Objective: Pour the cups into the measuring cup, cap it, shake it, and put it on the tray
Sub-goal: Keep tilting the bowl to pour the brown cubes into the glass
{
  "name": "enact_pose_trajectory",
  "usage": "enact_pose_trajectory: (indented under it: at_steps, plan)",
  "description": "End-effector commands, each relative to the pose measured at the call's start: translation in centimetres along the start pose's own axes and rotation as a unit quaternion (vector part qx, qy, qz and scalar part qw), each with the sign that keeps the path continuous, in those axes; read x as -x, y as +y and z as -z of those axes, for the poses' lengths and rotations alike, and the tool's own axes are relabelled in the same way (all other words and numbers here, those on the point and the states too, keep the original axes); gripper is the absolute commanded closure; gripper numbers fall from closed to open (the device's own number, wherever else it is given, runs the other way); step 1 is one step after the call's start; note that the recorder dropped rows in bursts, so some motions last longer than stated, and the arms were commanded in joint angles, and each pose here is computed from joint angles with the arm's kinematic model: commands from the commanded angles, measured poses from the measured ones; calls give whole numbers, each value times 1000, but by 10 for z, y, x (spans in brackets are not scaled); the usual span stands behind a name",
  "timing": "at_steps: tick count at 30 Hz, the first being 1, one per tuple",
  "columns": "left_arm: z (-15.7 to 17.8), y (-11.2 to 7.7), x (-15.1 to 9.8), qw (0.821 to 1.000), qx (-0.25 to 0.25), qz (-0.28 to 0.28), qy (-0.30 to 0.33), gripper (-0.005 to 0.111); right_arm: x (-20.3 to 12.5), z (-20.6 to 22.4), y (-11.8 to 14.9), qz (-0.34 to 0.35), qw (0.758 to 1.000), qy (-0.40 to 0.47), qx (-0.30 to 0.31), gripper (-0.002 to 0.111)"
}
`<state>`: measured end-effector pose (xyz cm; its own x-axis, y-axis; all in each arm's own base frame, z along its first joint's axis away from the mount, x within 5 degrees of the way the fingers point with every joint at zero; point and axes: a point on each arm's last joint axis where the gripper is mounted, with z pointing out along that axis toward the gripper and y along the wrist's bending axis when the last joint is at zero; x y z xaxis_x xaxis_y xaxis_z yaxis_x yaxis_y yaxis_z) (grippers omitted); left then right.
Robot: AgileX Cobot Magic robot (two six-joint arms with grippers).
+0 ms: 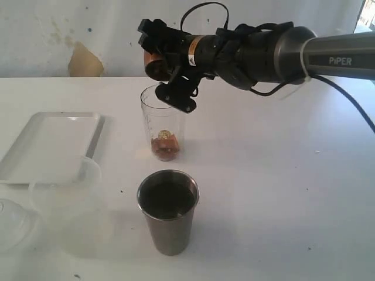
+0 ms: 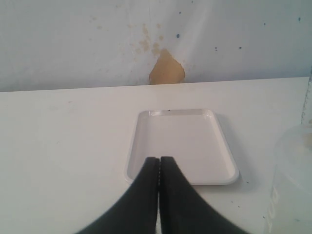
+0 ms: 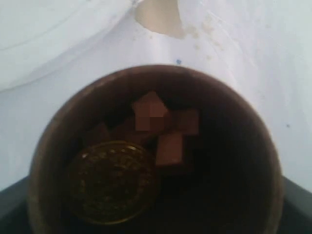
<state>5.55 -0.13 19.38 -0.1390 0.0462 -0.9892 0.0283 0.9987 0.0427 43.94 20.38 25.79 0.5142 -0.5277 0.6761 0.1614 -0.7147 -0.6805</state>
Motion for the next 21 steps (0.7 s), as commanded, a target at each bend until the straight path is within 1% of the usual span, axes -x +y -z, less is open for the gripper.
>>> enact_pose_trajectory:
  at_steps: [1,2,4,5,6,7,8,9,10,11,12,13,14,15,16,19,21]
  plan:
    - [0,0,-2,1000,-1,0,2,106,8,-4,10,57,997,-19,41,108]
    - [0,0,-2,1000,-1,0,2,106,9,-4,11,60,997,-20,45,108]
    - [0,0,-2,1000,-1,0,2,106,5,-3,1,46,999,-4,-4,108]
    - [0,0,-2,1000,-1,0,2,106,-2,1,-9,24,999,14,-39,108]
    - [0,0,-2,1000,-1,0,2,106,-4,2,-11,-19,998,24,-51,108]
    - [0,0,-2,1000,-1,0,2,106,-4,1,-8,-26,999,22,-32,108]
    - [0,0,-2,1000,-1,0,2,106,-2,1,-3,14,1000,10,-4,108]
    - [0,0,-2,1000,-1,0,2,106,-1,1,0,39,999,3,12,108]
    - [0,0,-2,1000,-1,0,2,106,-3,1,1,39,999,8,6,108]
    - [0,0,-2,1000,-1,0,2,106,-8,2,-7,-21,999,32,-37,108]
    - [0,0,-2,1000,-1,0,2,106,-10,3,-9,-69,996,42,-47,108]
    - [0,0,-2,1000,-1,0,2,106,-7,2,-4,-42,998,29,-21,108]
    - [0,0,-2,1000,-1,0,2,106,-4,1,1,8,1000,15,4,108]
    - [0,0,-2,1000,-1,0,2,106,-4,1,2,34,999,12,10,108]
    - [0,0,-2,1000,-1,0,2,106,-4,1,2,22,1000,13,11,108]
    - [0,0,-2,1000,-1,0,2,106,-5,1,4,-63,998,16,16,108]
    - [0,0,-2,1000,-1,0,2,106,-5,1,3,-98,995,18,15,108]
